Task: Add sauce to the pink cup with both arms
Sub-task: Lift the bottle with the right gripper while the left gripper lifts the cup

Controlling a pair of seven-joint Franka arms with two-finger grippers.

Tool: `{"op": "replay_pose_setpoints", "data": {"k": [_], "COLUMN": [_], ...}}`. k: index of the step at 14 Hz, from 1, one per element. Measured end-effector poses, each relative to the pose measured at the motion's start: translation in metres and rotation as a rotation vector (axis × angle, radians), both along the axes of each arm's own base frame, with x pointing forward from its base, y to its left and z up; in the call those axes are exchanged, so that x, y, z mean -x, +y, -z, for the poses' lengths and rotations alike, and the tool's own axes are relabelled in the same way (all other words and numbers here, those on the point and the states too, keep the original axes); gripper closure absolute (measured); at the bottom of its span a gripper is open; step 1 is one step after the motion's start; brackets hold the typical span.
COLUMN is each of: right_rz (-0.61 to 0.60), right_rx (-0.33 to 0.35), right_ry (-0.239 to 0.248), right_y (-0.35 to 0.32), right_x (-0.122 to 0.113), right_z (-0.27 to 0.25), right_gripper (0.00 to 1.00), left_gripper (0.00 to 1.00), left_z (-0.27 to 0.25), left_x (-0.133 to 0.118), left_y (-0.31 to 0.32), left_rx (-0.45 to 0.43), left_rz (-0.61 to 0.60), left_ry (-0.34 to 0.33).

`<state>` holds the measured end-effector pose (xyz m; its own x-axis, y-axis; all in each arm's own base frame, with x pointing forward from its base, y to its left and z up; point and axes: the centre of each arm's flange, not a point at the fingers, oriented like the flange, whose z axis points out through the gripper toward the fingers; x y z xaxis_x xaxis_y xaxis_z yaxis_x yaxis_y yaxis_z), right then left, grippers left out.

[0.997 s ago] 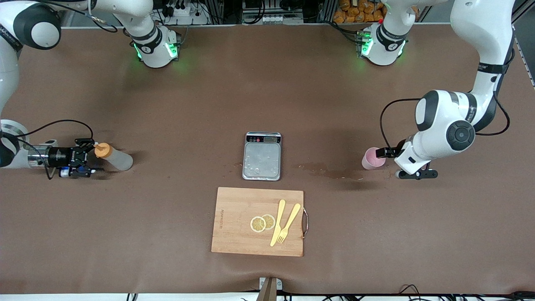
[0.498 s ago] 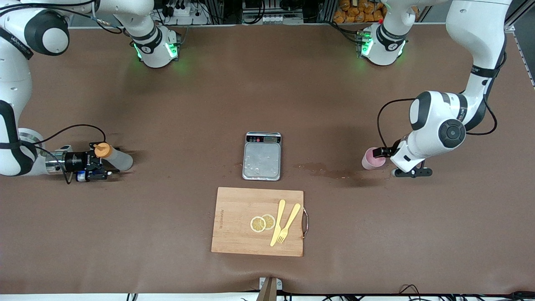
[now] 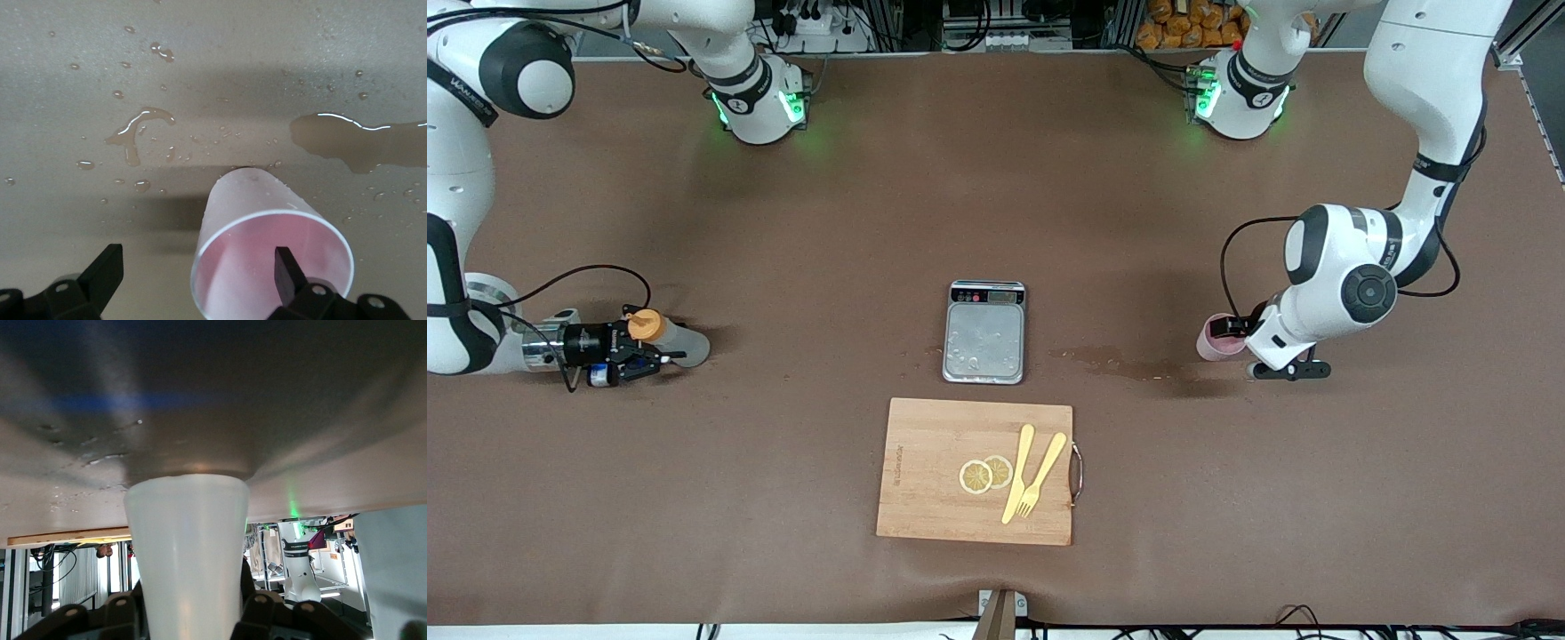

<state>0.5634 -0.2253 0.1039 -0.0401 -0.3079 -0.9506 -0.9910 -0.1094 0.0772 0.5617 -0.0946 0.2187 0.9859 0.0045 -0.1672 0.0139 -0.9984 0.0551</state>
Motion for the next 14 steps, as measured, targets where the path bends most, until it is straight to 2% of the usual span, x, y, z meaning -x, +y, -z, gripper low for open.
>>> {"op": "replay_pose_setpoints", "data": {"k": [1, 4, 7, 10, 14], "right_rz": [0.0, -0.028, -0.053, -0.075, -0.105], "right_rx": [0.005, 0.029, 0.079, 0.134, 0.18], "right_ry": [0.003, -0.005, 0.025, 0.041, 0.068], "right_y": [0.001, 0.017, 0.033, 0.045, 0.071], "right_x": [-0.003, -0.022, -0.043, -0.061, -0.076], "right_z": [-0.003, -0.022, -0.046, -0.071, -0.091], "right_gripper": [0.55, 0.56, 0.6, 0.6, 0.6], "left_gripper": [0.07, 0.38, 0.68, 0.96, 0.96], "left_z": [0.001, 0.0, 0.0, -0.002, -0.02], "left_x": [-0.001, -0.003, -0.003, -0.004, -0.007], "left_y": [0.0, -0.001, -0.001, -0.001, -0.014], "left_rx": [0.001, 0.003, 0.003, 0.004, 0.006], "left_rz": [0.0, -0.001, -0.001, -0.001, 0.017], "left_ry": [-0.009, -0.023, -0.024, -0.03, -0.057]}}
